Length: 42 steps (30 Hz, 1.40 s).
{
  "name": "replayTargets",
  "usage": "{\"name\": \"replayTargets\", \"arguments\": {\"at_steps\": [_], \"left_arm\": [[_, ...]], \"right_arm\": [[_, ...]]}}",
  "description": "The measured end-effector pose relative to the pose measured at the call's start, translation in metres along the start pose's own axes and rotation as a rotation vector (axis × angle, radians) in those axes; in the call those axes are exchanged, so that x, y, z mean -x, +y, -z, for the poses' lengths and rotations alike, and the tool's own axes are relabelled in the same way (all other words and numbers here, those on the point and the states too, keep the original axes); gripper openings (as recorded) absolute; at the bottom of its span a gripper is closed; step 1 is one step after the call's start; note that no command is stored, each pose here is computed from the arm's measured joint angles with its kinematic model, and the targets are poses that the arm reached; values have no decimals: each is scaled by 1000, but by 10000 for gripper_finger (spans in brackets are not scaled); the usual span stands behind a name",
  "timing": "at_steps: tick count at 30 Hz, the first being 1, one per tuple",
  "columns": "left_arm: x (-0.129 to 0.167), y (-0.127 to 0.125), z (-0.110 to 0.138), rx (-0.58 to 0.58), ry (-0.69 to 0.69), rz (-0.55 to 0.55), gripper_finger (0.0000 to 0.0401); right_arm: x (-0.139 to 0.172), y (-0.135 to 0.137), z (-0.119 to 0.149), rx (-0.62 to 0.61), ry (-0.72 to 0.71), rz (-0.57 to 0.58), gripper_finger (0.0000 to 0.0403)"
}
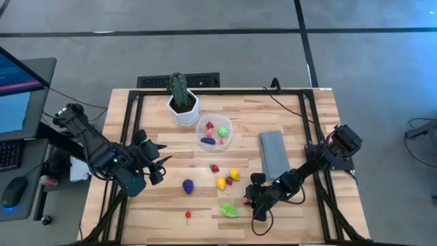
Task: Pick and placing Produce into tupperware
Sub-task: Put the peach into the transparent bin
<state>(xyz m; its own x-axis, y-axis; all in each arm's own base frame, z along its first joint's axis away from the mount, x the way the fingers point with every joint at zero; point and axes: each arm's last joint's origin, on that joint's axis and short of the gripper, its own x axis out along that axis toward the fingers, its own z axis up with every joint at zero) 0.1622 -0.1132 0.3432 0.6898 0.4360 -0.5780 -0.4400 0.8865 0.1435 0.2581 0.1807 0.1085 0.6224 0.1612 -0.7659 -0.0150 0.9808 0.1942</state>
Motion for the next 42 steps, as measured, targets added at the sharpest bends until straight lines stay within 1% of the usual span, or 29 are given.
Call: {"name": "replayTargets", "arguments": {"at_steps": [4, 11, 18, 23, 32, 37, 42], "left_arm": [[0, 0, 0, -1, -2, -1, 180], [0, 0, 0, -2, -4, -3, 180], [0, 0, 0, -7, -4, -3, 180], [0, 0, 0, -8, -4, -4, 180], [2, 0, 1, -22, -15, -12, 180], [3, 0, 2, -24, -24, -16, 180], [3, 1, 2, -28, -32, -27, 180]], "right_arm": [[8, -2, -9, -14, -33, -10, 159], [28, -12, -28, 1, -86, 4, 158], [49, -31, -51, 9, -167, 31, 156], [63, -50, -68, 20, -228, 65, 161], [85, -90, -91, 48, -310, 155, 155], [90, -116, -101, 47, -332, 179, 160], [90, -141, -109, 43, -348, 196, 156]]}}
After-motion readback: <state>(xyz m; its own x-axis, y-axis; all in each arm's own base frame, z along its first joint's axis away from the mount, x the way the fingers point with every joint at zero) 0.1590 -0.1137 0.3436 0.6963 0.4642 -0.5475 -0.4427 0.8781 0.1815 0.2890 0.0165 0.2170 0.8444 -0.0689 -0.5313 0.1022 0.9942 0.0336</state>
